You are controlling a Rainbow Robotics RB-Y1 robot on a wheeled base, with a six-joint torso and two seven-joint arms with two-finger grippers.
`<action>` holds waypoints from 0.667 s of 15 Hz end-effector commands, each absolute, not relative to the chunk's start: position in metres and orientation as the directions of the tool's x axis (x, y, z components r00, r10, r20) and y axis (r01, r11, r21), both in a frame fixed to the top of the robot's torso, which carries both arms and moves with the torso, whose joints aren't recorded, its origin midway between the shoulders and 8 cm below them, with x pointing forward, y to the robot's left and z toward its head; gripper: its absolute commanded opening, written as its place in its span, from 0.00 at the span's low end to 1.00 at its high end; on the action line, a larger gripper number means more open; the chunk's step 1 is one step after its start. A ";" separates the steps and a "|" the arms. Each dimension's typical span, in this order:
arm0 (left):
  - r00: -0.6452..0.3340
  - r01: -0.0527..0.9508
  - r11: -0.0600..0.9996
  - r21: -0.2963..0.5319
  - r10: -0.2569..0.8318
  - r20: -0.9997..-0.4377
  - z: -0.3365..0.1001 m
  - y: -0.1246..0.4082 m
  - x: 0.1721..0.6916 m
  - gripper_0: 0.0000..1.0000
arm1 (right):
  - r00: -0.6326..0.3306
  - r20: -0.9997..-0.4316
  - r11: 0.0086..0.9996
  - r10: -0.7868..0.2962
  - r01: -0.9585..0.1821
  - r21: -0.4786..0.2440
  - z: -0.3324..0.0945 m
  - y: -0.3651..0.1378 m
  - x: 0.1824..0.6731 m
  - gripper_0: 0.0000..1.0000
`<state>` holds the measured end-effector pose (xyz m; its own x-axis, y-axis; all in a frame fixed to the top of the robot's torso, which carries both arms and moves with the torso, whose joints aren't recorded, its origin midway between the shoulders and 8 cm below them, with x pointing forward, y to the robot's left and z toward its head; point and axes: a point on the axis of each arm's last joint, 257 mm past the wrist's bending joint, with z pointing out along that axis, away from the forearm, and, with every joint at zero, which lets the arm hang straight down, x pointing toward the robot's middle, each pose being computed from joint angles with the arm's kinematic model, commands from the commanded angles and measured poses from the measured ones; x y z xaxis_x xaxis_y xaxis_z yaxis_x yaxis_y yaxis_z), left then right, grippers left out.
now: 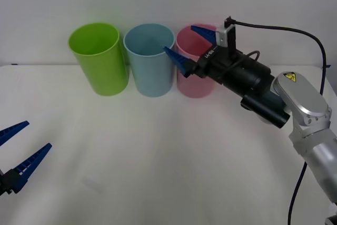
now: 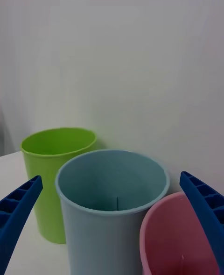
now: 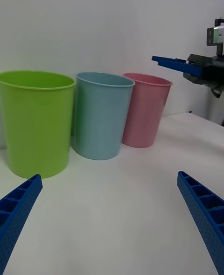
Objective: Grasp the object on the table and drop it into the matching bin: aluminum can to the light blue bin, PET bottle to the pink bin.
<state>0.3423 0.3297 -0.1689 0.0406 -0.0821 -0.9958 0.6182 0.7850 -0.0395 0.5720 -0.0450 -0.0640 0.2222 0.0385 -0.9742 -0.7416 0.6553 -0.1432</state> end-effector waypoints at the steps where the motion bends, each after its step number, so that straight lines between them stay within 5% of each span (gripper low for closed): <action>1: 0.041 0.618 0.785 -0.039 -0.082 -0.996 -0.169 0.330 0.342 1.00 | 0.216 -0.976 0.677 0.019 -0.722 -0.147 -0.076 -0.071 0.565 1.00; 10: 0.041 0.618 0.785 -0.039 -0.082 -0.996 -0.169 0.330 0.342 1.00 | 0.192 -0.981 0.772 -0.024 -0.620 -0.140 -0.118 -0.174 0.525 1.00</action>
